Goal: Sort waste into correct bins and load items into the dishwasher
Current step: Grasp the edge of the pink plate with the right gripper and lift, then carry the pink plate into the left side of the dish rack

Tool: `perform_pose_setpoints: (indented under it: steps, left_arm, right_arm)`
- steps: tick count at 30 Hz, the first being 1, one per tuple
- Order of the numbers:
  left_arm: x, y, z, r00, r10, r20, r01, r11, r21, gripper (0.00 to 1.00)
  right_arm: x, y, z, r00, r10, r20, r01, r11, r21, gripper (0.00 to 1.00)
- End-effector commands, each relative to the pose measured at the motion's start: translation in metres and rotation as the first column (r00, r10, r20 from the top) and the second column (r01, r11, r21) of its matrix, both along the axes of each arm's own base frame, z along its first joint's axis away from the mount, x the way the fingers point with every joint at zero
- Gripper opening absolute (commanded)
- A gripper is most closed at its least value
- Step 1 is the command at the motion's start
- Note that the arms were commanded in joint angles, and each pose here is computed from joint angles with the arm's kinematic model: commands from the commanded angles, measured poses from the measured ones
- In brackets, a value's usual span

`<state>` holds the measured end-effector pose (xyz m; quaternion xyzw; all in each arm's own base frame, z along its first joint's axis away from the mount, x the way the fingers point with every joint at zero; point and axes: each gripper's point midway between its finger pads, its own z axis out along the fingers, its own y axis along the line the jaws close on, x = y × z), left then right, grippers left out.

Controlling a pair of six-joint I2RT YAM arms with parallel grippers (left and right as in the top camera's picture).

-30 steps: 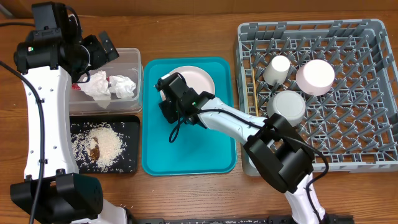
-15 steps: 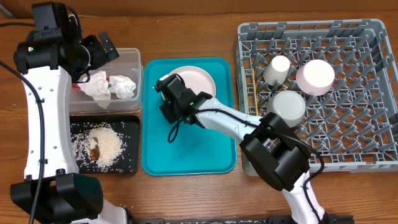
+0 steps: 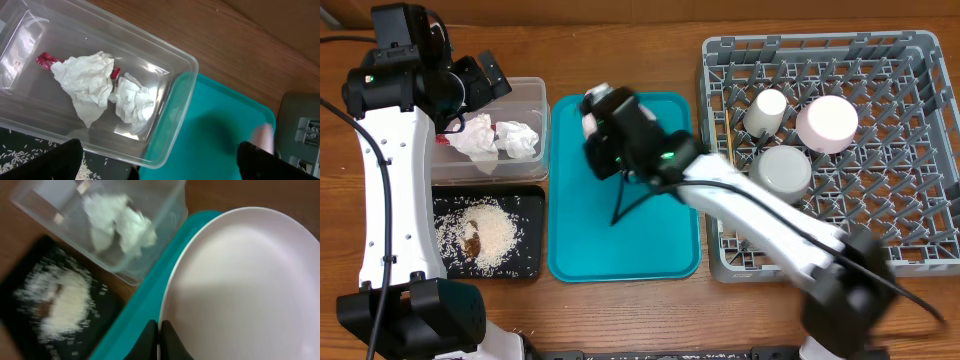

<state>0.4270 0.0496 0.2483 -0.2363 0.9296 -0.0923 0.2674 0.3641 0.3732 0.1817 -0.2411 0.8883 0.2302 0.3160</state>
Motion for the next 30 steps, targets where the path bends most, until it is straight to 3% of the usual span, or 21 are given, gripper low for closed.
perform_pose_setpoints:
  steps: [1,7,13,21,30]
  left_arm:
    - [0.004,0.000,0.006,1.000,-0.003,0.016,0.003,1.000,0.016,1.00]
    - [0.004,0.000,0.006,1.000,-0.003,0.016,0.003,1.000,0.016,1.00]
    - [0.004,0.000,0.006,1.000,-0.003,0.016,0.003,1.000,0.016,1.00]
    - [0.004,0.000,0.006,1.000,-0.003,0.016,0.002,1.000,0.017,1.00]
    - [0.004,0.000,0.006,1.000,-0.003,0.016,0.003,1.000,0.016,1.00]
  right_arm:
    - [0.000,-0.039,0.076,0.995,-0.096,0.002,0.095,0.984,0.153,0.04]
    - [-0.001,-0.098,0.113,0.991,-0.056,-0.125,0.091,0.949,0.302,0.04]
    - [0.019,-0.156,0.125,0.976,-0.027,-0.216,0.123,0.887,0.444,0.04]
    - [0.035,-0.213,0.103,0.941,-0.148,-0.305,0.274,0.861,0.429,0.04]
    - [0.034,-0.218,0.075,0.903,-0.180,-0.389,0.348,0.838,0.421,0.04]
